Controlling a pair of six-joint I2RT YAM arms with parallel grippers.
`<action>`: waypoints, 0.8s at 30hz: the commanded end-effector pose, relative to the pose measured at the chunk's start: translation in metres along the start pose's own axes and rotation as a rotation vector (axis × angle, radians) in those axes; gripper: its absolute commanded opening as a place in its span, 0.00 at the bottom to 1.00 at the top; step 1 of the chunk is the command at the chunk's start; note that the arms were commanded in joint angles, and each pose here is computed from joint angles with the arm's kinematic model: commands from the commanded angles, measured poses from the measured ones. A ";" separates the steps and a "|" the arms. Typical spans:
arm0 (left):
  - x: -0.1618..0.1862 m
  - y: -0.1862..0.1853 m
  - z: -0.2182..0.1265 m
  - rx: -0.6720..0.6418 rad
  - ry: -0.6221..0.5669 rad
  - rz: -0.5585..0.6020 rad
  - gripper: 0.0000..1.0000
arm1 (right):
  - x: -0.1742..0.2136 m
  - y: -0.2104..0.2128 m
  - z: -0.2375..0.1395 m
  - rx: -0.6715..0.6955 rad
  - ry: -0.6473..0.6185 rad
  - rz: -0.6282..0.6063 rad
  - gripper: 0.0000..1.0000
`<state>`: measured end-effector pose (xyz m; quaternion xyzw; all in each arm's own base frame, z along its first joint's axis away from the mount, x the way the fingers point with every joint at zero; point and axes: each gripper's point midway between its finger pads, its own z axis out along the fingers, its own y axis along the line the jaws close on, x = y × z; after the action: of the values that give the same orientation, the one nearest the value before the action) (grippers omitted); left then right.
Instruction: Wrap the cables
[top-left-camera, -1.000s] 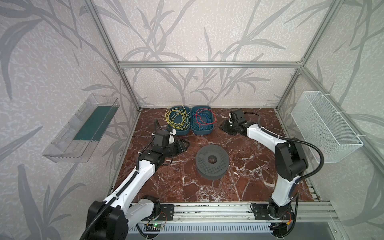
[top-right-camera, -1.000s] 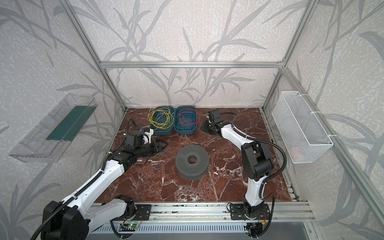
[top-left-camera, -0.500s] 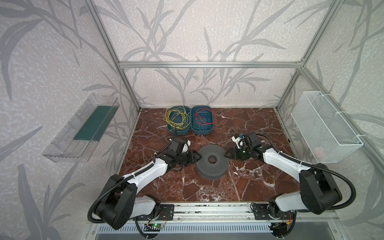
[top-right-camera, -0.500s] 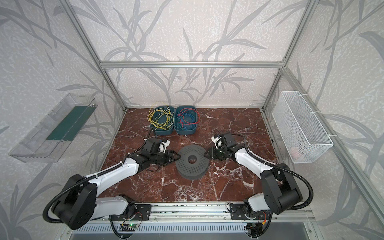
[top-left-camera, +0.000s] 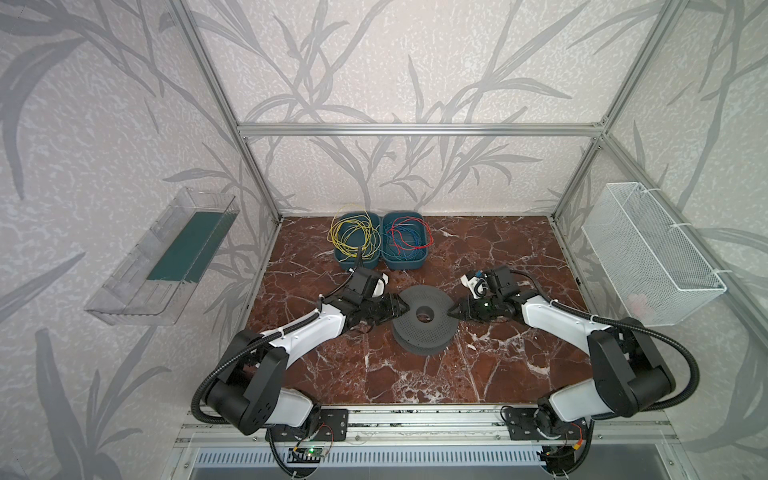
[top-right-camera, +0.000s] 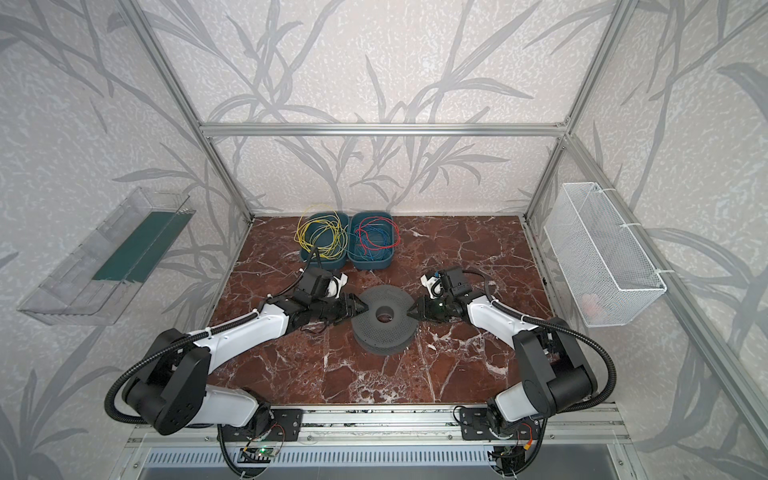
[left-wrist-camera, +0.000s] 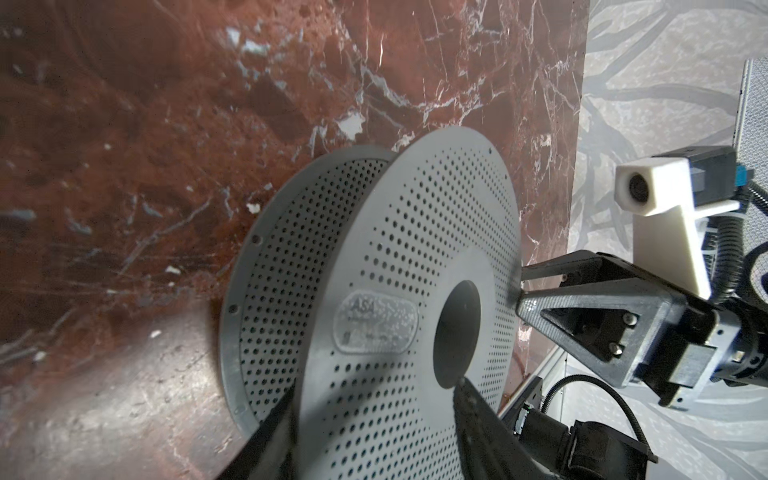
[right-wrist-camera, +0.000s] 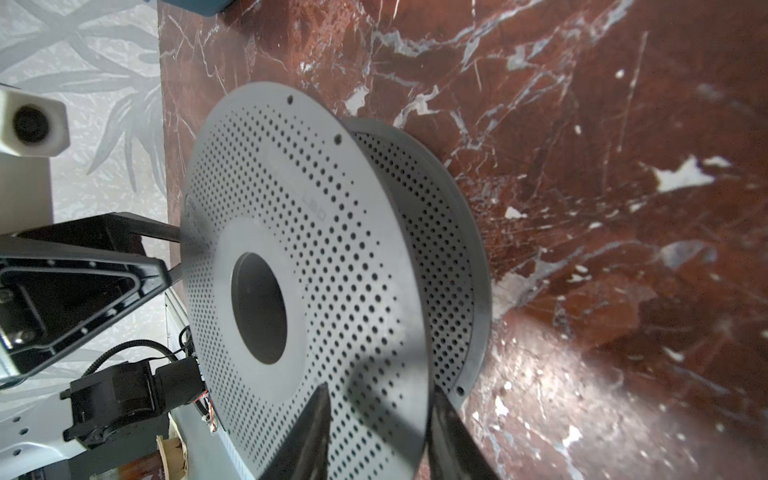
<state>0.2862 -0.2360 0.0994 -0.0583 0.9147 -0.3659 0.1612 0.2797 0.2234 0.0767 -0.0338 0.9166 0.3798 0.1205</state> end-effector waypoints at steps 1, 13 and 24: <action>-0.012 0.003 -0.001 -0.063 -0.039 0.030 0.56 | -0.019 0.034 0.006 -0.094 -0.020 -0.061 0.35; -0.040 0.055 -0.026 -0.215 -0.185 -0.045 0.57 | -0.030 0.071 0.046 -0.142 0.009 -0.112 0.32; -0.057 0.068 -0.054 -0.263 -0.267 -0.093 0.69 | -0.037 0.078 0.057 -0.120 -0.003 -0.130 0.38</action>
<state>0.3175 -0.1432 0.0809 -0.1704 0.9248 -0.2467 0.2341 0.3069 0.3100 0.0807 -0.0832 0.8980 0.4149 0.1207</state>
